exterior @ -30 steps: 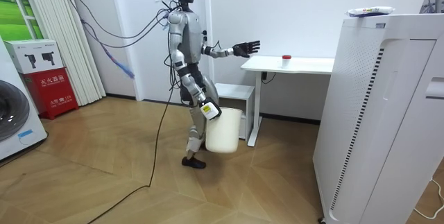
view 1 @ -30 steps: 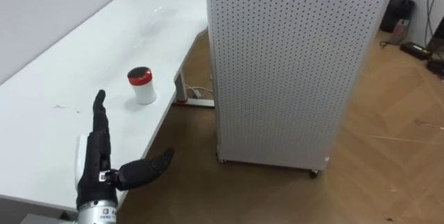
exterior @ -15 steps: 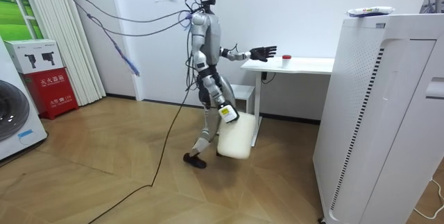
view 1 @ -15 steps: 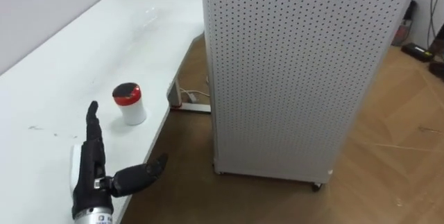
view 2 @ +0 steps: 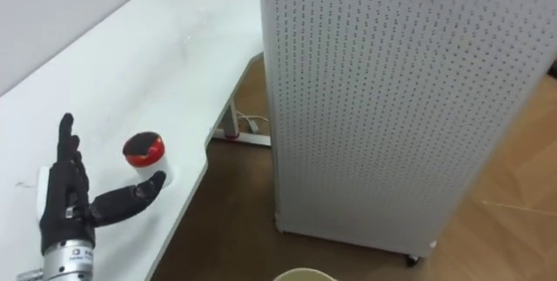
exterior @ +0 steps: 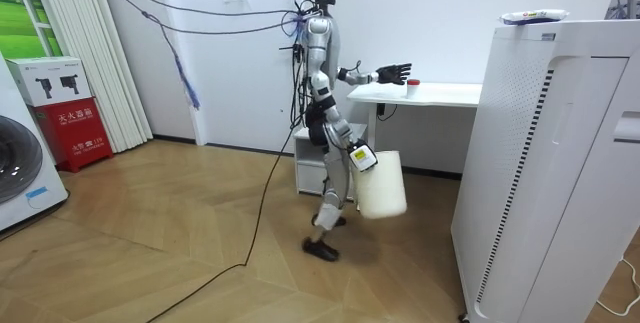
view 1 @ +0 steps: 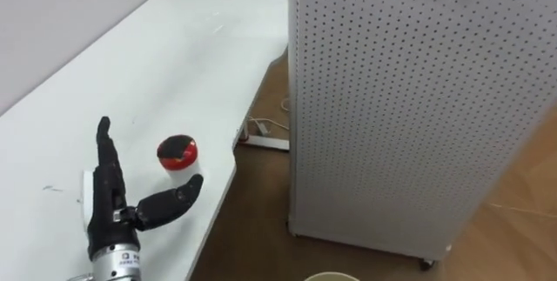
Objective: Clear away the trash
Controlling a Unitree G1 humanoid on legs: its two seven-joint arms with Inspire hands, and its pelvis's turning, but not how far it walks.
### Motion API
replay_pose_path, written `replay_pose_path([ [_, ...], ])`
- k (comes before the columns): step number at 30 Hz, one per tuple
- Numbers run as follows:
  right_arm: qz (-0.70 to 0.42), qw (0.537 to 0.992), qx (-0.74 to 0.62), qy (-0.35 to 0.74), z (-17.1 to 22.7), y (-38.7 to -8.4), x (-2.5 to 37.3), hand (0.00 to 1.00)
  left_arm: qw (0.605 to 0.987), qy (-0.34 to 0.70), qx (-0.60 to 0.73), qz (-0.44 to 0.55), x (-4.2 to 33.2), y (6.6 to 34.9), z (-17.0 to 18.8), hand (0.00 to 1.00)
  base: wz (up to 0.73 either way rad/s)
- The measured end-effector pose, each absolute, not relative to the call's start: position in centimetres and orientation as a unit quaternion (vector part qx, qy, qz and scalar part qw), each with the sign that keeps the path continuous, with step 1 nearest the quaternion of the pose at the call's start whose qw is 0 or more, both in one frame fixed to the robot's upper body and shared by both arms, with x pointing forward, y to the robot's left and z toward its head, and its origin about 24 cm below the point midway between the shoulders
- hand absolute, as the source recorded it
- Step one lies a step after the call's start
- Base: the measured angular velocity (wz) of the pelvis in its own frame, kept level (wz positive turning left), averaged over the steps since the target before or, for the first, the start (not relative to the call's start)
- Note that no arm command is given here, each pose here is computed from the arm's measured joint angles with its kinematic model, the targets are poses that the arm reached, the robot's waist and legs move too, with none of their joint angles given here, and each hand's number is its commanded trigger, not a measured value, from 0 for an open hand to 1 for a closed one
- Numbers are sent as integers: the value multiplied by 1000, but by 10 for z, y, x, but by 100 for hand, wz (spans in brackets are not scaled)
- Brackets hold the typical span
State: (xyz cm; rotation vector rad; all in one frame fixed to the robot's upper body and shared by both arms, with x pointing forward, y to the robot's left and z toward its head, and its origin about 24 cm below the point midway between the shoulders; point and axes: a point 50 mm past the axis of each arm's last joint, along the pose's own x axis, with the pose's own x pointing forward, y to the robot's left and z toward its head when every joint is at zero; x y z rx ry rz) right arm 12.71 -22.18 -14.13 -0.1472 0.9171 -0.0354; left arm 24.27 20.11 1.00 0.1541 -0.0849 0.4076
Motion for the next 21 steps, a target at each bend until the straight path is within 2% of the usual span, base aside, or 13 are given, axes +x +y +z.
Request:
replay_pose_path([
  [11, -3, 892, -61, 447, -143, -219, 123, 100, 974, -73, 70, 201, 246, 201, 24, 0, 2],
  [21, 16, 892, -67, 447, -143, -216, 122, 100, 976, -16, 46, 214, 234, 206, 1, 0, 1],
])
